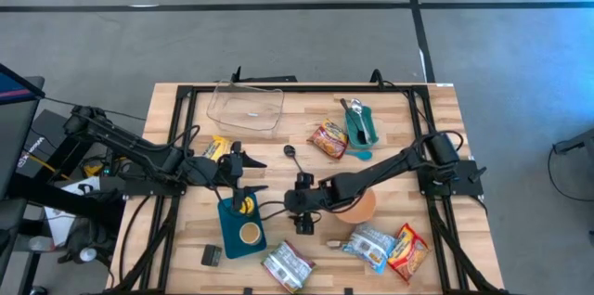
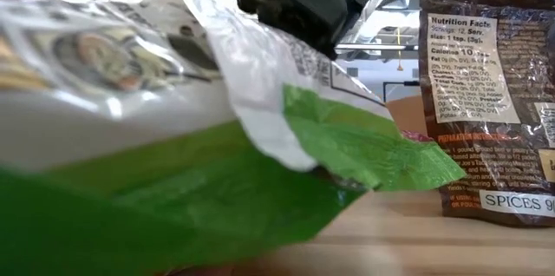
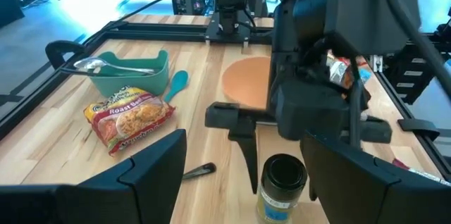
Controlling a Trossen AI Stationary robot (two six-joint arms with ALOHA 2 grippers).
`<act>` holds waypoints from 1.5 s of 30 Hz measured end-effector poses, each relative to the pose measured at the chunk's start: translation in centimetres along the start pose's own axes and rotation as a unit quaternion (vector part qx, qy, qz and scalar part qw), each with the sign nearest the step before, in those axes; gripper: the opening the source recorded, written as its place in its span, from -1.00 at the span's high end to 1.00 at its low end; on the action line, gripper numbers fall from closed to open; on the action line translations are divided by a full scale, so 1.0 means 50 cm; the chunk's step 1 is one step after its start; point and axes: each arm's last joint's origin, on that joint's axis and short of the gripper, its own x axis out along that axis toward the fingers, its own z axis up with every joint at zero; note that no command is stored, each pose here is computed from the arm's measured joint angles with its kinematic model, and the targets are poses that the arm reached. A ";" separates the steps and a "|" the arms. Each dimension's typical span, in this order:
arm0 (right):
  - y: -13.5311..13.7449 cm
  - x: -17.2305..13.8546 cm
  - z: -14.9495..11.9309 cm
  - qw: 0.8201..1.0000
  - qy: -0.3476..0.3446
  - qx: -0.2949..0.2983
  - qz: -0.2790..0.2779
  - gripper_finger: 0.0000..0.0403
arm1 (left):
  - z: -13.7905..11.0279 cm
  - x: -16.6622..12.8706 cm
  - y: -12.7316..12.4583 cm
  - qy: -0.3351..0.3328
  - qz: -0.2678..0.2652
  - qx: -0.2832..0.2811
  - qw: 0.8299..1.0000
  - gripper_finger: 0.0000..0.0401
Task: Pick & Place Food Item
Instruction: Put the green seasoning bottle into the blue bin
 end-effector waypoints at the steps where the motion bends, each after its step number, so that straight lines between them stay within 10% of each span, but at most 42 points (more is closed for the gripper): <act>1: -0.001 -0.001 0.001 1.000 0.001 0.001 0.000 -0.47 | 0.000 0.000 0.000 0.001 0.000 0.000 1.000 -0.36; 45: 0.005 0.029 -0.044 0.998 -0.032 0.052 -0.025 -0.45 | -0.001 0.000 0.000 0.002 0.000 0.000 1.000 -0.36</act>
